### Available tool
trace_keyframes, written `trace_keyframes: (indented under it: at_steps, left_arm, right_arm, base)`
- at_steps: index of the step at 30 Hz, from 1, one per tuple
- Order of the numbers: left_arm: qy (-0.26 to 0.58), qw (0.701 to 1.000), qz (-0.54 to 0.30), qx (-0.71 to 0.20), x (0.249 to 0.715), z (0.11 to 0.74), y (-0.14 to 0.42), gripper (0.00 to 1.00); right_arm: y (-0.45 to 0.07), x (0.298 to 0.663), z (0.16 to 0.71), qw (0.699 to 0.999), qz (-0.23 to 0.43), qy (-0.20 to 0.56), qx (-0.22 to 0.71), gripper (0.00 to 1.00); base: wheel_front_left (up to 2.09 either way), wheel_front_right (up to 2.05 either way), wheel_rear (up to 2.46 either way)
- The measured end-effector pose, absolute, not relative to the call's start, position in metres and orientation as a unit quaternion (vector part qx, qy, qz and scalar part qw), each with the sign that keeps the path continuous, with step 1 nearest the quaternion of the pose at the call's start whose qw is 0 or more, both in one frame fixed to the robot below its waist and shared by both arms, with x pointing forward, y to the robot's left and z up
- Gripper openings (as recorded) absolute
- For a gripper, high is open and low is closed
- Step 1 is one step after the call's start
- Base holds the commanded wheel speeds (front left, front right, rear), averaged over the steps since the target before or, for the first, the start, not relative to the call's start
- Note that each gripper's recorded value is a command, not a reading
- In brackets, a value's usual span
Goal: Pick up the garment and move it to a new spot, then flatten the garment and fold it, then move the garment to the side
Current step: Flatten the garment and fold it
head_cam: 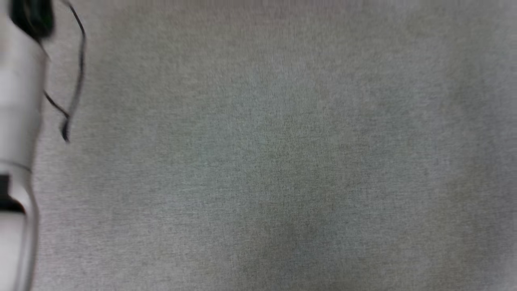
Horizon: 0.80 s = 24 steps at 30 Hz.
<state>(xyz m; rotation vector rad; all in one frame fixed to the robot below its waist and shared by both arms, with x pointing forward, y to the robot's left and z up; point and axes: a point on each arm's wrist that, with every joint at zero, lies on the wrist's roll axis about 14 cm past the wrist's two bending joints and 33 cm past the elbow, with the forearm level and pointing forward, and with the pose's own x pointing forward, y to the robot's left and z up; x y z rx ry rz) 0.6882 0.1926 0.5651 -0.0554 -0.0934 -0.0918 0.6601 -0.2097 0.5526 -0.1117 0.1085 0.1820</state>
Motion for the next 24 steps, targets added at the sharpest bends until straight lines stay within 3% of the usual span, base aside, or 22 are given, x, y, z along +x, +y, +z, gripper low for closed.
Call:
trace_keyframes:
  at_steps: [7,16,24]
  left_arm:
    - [0.010,0.998,-0.031,-0.050,0.613,0.521,0.207,0.00]
    - [0.067,0.995,0.016,-0.070,0.483,0.464,0.231,0.00]
    - [0.086,0.992,0.059,-0.074,0.378,0.447,0.246,0.00]
  right_arm:
    - [-0.204,0.589,0.519,0.990,0.111,0.088,-0.020,0.00]
    - [-0.201,0.488,0.484,0.984,0.122,0.130,0.020,0.00]
    - [-0.208,0.406,0.462,0.981,0.113,0.149,0.051,0.00]
  base:
    - [0.00,0.00,0.00]
    - [0.00,0.00,0.00]
    - [0.00,0.00,0.00]
